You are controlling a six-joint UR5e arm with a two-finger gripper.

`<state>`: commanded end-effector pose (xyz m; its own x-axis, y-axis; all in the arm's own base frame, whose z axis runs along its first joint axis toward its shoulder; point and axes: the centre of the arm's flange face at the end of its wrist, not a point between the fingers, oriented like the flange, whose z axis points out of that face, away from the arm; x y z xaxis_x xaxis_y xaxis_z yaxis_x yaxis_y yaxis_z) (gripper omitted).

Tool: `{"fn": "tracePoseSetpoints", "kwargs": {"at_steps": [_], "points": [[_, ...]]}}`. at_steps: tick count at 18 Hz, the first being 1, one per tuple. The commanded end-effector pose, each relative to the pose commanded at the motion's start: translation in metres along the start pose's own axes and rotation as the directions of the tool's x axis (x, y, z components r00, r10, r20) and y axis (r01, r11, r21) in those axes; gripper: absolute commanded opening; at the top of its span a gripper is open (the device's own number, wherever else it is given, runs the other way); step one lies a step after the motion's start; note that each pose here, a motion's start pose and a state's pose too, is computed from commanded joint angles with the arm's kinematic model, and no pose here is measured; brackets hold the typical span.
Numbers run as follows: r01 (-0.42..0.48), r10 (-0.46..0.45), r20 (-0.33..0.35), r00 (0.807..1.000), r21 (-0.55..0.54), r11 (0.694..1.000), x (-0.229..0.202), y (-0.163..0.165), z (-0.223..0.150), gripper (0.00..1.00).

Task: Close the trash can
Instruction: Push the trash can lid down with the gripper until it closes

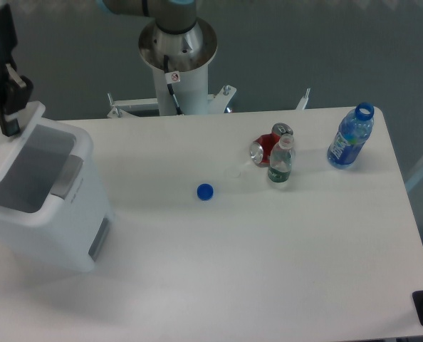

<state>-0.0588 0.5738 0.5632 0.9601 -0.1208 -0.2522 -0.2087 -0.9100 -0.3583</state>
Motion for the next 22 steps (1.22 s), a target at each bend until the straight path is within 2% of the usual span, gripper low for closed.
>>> {"fn": "tracePoseSetpoints", "kwargs": {"at_steps": [22], "points": [[0.032,-0.033,-0.034,0.999,-0.048,0.998,-0.02,0.006,0.045,0.0]]}}
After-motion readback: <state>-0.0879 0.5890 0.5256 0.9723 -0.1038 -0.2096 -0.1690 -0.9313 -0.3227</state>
